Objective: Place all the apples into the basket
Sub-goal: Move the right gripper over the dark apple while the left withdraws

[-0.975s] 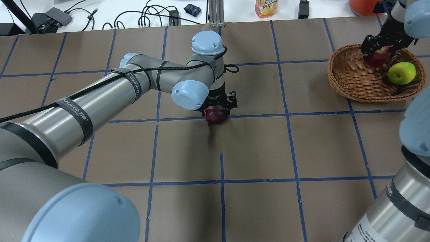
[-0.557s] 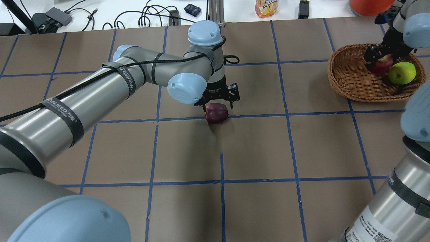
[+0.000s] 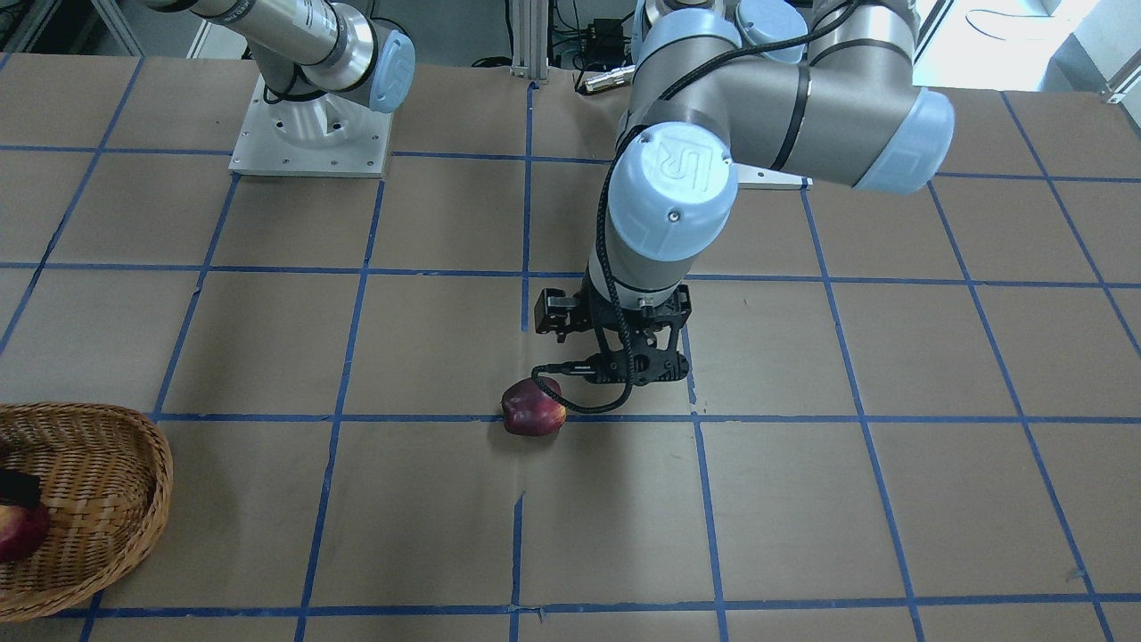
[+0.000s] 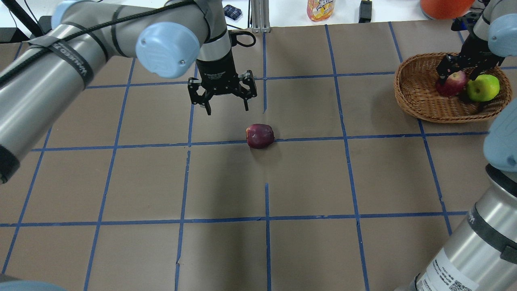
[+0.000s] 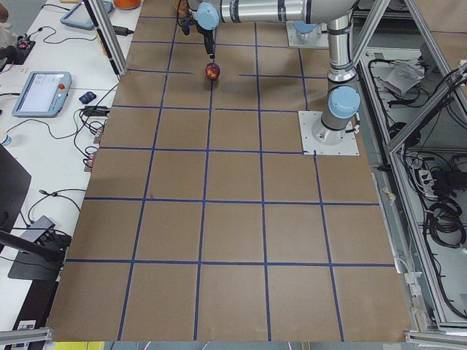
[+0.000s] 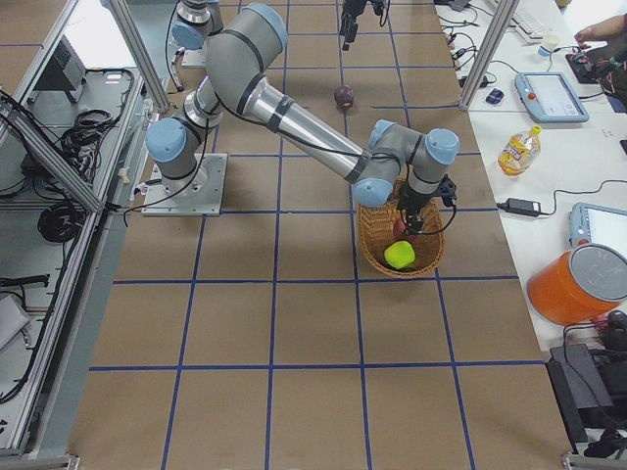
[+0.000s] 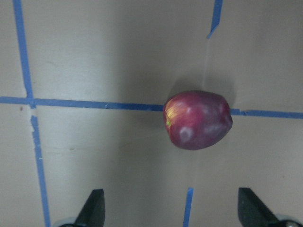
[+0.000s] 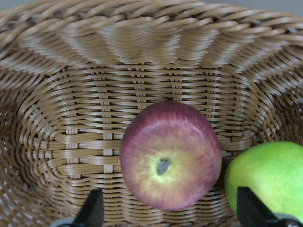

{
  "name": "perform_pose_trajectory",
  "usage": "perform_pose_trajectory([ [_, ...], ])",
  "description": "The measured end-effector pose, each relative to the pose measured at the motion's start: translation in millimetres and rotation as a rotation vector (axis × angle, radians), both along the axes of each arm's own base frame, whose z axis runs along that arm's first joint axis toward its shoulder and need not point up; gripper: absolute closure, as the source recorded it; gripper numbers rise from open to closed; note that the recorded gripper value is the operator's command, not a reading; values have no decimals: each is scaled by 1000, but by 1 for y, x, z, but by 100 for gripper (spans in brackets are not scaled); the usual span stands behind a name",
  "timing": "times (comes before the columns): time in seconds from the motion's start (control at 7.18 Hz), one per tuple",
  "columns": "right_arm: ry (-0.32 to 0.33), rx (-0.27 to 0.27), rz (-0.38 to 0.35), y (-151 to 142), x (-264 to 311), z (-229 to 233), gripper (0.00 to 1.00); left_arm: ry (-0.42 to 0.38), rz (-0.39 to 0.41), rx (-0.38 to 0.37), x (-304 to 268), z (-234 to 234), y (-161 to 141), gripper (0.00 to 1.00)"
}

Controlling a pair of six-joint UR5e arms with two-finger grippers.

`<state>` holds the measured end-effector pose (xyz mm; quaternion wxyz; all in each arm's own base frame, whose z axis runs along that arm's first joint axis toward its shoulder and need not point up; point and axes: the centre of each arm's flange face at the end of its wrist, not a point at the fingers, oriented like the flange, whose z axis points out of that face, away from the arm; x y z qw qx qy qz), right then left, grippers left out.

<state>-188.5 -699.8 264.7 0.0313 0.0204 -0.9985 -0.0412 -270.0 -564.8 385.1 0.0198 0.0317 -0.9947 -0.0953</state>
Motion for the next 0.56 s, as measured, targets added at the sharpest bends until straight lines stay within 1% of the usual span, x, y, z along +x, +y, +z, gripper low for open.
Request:
perform_pose_trajectory([
  [0.14, -14, 11, -40, 7, 16, 24, 0, -3, 4, -2, 13, 24, 12, 3],
  [0.28, -37, 18, -94, 15, 54, 57, 0, -10, 10, 8, 23, 45, 30, 3],
  [0.42, -54, 19, -144, 25, 110, 92, 0, -10, 12, 5, 31, 58, 48, 3],
  [0.56, -56, 19, -169, 36, 171, 119, 0, 3, -3, -33, 43, 65, 58, 0],
])
